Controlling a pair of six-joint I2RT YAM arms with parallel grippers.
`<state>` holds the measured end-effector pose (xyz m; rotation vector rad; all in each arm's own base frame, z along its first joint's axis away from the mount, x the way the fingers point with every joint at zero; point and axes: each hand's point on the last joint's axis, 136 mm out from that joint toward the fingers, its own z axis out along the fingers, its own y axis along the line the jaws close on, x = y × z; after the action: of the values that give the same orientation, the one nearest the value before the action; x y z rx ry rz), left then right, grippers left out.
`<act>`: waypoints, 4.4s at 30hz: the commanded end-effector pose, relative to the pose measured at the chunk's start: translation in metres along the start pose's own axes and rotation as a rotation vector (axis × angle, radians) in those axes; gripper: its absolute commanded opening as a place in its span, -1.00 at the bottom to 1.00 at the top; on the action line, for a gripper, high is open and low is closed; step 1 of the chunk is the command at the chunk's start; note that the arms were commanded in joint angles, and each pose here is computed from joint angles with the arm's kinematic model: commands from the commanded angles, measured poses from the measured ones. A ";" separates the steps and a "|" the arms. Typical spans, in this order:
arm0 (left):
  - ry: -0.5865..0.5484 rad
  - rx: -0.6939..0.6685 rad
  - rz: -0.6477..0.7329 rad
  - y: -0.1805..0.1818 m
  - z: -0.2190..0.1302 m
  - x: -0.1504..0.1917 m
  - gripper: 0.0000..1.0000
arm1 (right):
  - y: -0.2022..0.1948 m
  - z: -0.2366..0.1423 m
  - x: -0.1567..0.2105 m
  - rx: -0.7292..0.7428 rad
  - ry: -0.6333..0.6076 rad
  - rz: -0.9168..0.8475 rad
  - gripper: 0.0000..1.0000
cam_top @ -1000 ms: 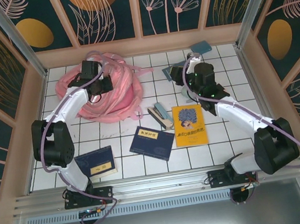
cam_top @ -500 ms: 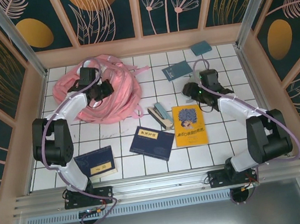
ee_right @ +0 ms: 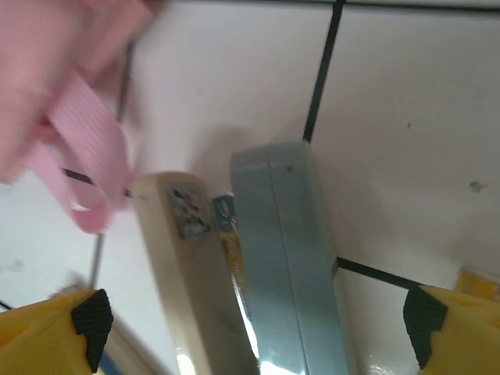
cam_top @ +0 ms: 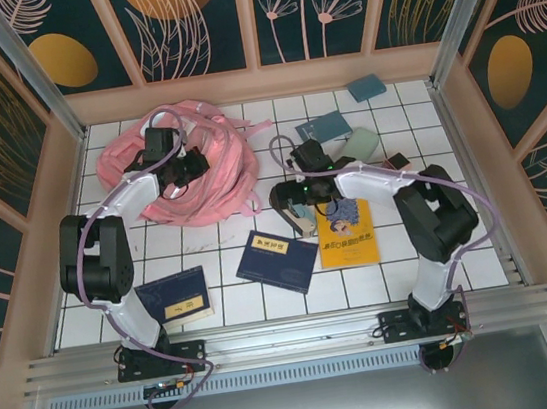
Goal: Pack the student bag
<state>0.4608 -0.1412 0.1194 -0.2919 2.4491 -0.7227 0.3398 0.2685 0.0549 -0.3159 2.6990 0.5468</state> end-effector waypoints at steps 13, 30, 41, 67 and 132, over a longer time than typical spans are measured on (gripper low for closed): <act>-0.035 0.094 -0.069 -0.020 -0.020 -0.024 -1.00 | -0.021 0.020 0.037 0.299 0.101 -0.165 0.13; 0.017 0.144 0.051 -0.065 -0.070 -0.056 -1.00 | 0.028 -0.073 -0.047 -0.116 -0.159 0.068 -0.43; 0.063 0.322 0.001 -0.103 -0.092 -0.064 -1.00 | 0.100 -0.067 -0.120 -0.517 -0.211 0.264 -0.44; 0.045 0.558 -0.023 -0.145 -0.128 -0.075 -1.00 | 0.187 0.024 -0.170 -0.688 -0.185 0.326 0.97; -0.159 0.482 -0.075 -0.093 -0.137 -0.044 -1.00 | -0.272 -0.108 -0.015 0.474 -0.157 1.191 0.75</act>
<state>0.4255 -0.1423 0.2461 -0.3469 2.1669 -1.2029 0.3984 -0.0178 0.0836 1.3877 2.4719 0.1477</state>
